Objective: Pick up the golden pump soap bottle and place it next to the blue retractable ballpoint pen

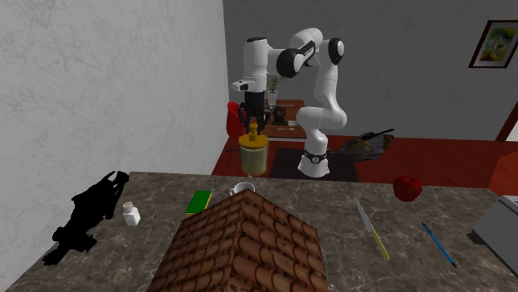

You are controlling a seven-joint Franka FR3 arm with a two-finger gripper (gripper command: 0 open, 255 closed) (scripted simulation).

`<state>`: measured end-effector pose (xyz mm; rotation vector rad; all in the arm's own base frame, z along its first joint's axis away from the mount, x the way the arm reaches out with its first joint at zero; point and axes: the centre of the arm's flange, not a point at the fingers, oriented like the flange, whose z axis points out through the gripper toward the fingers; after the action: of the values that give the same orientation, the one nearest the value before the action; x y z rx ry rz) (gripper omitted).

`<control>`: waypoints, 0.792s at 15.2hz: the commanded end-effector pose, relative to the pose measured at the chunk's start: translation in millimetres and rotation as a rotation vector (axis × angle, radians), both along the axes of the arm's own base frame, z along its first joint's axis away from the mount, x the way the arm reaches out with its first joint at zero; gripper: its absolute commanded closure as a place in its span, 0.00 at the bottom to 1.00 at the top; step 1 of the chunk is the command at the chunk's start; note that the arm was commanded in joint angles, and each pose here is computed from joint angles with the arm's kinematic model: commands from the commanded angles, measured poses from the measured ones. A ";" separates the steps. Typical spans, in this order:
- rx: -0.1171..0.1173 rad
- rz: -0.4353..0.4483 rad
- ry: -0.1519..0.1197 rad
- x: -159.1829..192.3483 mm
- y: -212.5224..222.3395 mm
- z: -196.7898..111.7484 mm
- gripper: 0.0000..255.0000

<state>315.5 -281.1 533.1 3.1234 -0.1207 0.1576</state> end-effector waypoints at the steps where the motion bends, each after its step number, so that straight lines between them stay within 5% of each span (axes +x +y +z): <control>1: 0.000 0.000 0.000 0.2 -0.4 11.5 1.00; 12: 0.000 0.000 0.000 0.2 -0.4 69.6 1.00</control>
<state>317.1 -281.9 597.2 3.1233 -0.1207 0.1574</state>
